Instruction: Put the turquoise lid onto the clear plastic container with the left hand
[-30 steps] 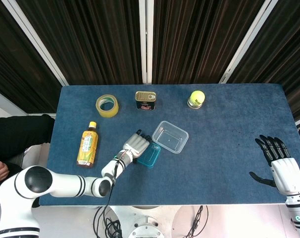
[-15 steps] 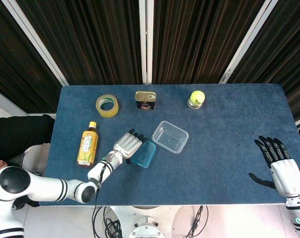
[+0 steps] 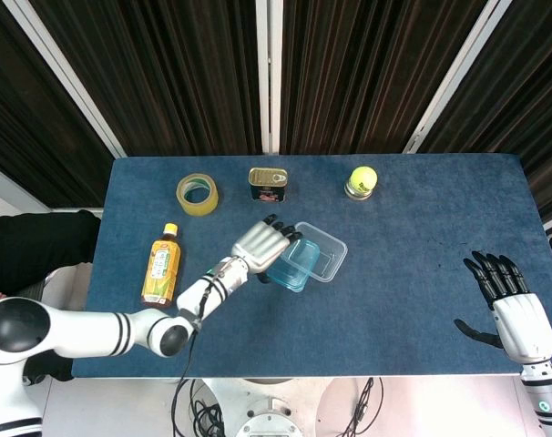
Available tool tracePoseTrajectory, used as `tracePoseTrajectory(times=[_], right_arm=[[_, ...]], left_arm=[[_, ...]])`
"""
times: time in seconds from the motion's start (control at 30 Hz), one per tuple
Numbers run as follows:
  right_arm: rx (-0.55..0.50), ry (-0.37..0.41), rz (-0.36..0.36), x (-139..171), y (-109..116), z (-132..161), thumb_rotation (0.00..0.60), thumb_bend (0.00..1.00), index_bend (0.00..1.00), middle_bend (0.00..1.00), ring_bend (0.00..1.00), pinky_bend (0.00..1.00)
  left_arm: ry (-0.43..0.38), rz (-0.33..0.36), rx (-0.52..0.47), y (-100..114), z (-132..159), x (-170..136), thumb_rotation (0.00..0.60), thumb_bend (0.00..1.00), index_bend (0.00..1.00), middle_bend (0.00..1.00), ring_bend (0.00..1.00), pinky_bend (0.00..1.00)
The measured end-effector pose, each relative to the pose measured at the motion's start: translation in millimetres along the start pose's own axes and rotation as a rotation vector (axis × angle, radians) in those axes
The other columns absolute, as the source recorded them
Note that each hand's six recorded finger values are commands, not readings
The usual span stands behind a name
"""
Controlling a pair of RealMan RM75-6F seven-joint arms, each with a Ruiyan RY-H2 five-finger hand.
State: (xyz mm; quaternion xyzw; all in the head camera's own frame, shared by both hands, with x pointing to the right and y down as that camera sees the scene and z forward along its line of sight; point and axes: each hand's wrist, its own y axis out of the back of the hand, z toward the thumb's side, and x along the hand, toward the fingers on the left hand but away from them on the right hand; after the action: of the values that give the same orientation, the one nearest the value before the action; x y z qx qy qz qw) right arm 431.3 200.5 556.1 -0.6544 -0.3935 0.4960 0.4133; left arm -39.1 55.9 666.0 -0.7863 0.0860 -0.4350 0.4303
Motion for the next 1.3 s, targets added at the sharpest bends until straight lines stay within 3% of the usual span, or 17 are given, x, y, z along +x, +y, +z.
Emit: tracePoseTrajectory(times=[0.17, 0.47, 0.77, 1.3], right_arm=[[0.009, -0.009, 0.003, -1, 3, -2, 0.600, 0.07, 0.00, 0.05, 0.00, 0.02], [0.004, -0.025, 0.011, -4, 2, -6, 0.600, 0.07, 0.00, 0.05, 0.00, 0.02], [-0.008, -0.021, 0.018, -8, 0, -8, 0.600, 0.07, 0.00, 0.05, 0.00, 0.02], [-0.009, -0.035, 0.013, -6, 2, -12, 0.600, 0.07, 0.00, 0.05, 0.00, 0.02]], left_arm=[[-0.030, -0.012, 0.070, 8, 28, 35, 0.600, 0.22, 0.37, 0.39, 0.26, 0.10], [0.003, -0.071, 0.160, 9, 50, 71, 0.600, 0.22, 0.37, 0.38, 0.26, 0.10], [0.041, -0.137, 0.203, -1, 53, 80, 0.600, 0.22, 0.36, 0.37, 0.25, 0.10], [0.061, -0.154, 0.221, 2, 46, 88, 0.600, 0.22, 0.36, 0.36, 0.25, 0.10]])
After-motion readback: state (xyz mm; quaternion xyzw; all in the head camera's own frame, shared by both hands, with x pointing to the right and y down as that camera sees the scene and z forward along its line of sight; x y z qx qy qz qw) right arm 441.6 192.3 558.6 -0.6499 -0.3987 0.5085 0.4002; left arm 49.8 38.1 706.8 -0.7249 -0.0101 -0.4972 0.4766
